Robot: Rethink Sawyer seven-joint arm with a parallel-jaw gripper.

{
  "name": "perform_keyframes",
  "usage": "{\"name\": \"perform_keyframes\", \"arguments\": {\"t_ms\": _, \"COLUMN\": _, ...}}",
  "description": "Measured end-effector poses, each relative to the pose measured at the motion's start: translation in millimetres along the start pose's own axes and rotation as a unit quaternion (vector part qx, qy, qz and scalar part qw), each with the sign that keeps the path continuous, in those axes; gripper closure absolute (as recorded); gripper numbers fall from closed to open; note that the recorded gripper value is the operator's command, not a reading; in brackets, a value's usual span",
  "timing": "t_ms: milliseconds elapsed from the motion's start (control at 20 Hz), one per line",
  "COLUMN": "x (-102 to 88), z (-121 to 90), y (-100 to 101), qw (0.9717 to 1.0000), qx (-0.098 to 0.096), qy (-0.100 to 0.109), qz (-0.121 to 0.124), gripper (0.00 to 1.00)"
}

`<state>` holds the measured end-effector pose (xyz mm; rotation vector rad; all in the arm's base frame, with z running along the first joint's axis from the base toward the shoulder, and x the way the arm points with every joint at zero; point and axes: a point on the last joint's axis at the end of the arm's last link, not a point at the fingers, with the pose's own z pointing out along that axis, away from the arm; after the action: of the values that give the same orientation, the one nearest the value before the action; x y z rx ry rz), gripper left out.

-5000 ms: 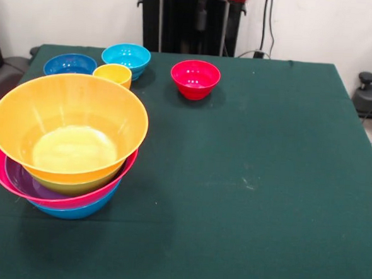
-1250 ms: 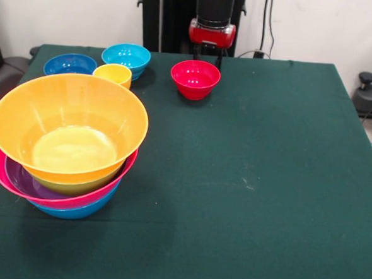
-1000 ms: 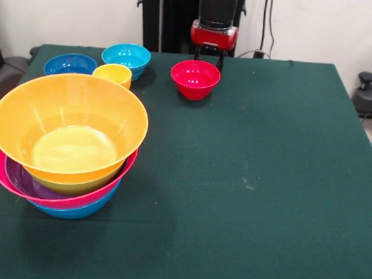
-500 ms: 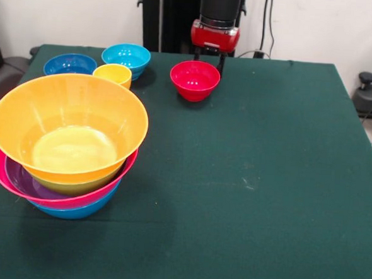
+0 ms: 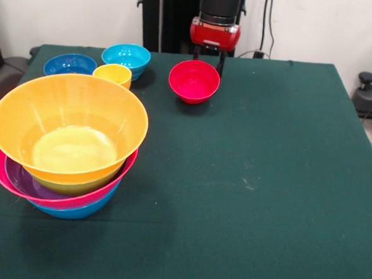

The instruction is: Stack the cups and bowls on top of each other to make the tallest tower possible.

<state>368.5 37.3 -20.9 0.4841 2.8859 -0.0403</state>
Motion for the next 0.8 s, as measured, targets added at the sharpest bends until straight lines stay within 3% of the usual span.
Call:
{"name": "perform_keyframes", "arguments": {"t_ms": 450, "x": -5.5, "z": -2, "y": 2, "qw": 1.0000, "qx": -0.001, "qy": -0.006, "qz": 0.003, "gripper": 0.00}}
{"name": "perform_keyframes", "arguments": {"t_ms": 800, "x": -16.7, "z": -6, "y": 3, "qw": 0.9997, "qx": 0.010, "qy": -0.005, "qz": 0.022, "gripper": 0.00}}
